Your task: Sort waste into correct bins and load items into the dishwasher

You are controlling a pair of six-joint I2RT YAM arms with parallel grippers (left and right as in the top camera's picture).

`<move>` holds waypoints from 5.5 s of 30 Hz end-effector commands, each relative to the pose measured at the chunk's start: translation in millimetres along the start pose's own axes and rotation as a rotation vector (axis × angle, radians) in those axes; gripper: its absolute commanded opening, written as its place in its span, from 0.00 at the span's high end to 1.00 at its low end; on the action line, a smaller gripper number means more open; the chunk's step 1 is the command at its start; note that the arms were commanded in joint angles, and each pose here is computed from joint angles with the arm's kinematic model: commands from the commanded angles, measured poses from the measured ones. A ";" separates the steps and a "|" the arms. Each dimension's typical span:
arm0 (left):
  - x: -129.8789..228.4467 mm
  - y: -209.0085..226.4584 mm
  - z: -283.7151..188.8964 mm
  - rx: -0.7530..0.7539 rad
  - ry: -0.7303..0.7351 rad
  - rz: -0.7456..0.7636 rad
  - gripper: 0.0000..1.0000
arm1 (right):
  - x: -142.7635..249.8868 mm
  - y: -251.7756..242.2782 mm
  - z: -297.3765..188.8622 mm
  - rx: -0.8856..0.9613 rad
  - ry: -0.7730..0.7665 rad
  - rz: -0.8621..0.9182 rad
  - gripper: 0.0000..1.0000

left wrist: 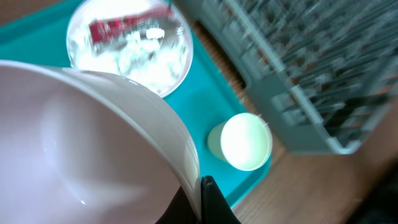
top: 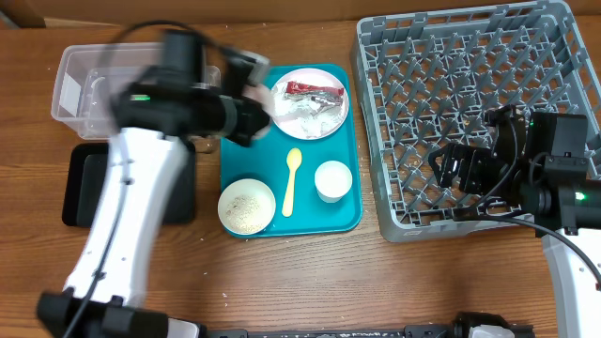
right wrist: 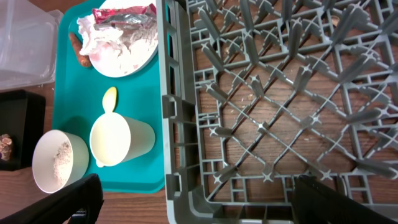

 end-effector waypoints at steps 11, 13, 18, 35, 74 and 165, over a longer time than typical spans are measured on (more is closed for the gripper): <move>38.8 39.0 151.0 -0.257 0.446 -0.146 0.96 | -3.2 3.2 -5.2 -0.003 -0.016 -0.008 0.00; 51.6 41.5 172.4 -0.243 0.516 -0.153 0.96 | -3.2 3.2 -5.2 -0.003 -0.016 -0.008 0.00; 62.1 46.2 187.9 -0.236 0.562 -0.164 0.73 | -3.2 3.2 -5.2 -0.003 -0.016 -0.008 0.00; 0.5 -12.5 -1.8 -0.305 0.486 -0.400 0.54 | -1.2 2.6 -5.2 0.000 -0.004 -0.004 0.00; 159.2 -23.9 159.6 -0.210 0.639 -0.182 0.96 | -1.7 2.7 -5.2 0.000 -0.007 -0.005 0.00; 223.1 177.3 -4.0 0.733 -0.659 -1.064 0.96 | -0.9 2.5 -5.2 0.000 -0.002 -0.003 0.00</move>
Point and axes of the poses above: each gripper's point midway between its finger pads, its own z axis out along the fingers, its own y axis along the line the jaws close on, x = y × z, the point moved 9 cm from there along -z, back along the fingers, and after that the axes turned 10 degrees about z, right-handed, at the moved point
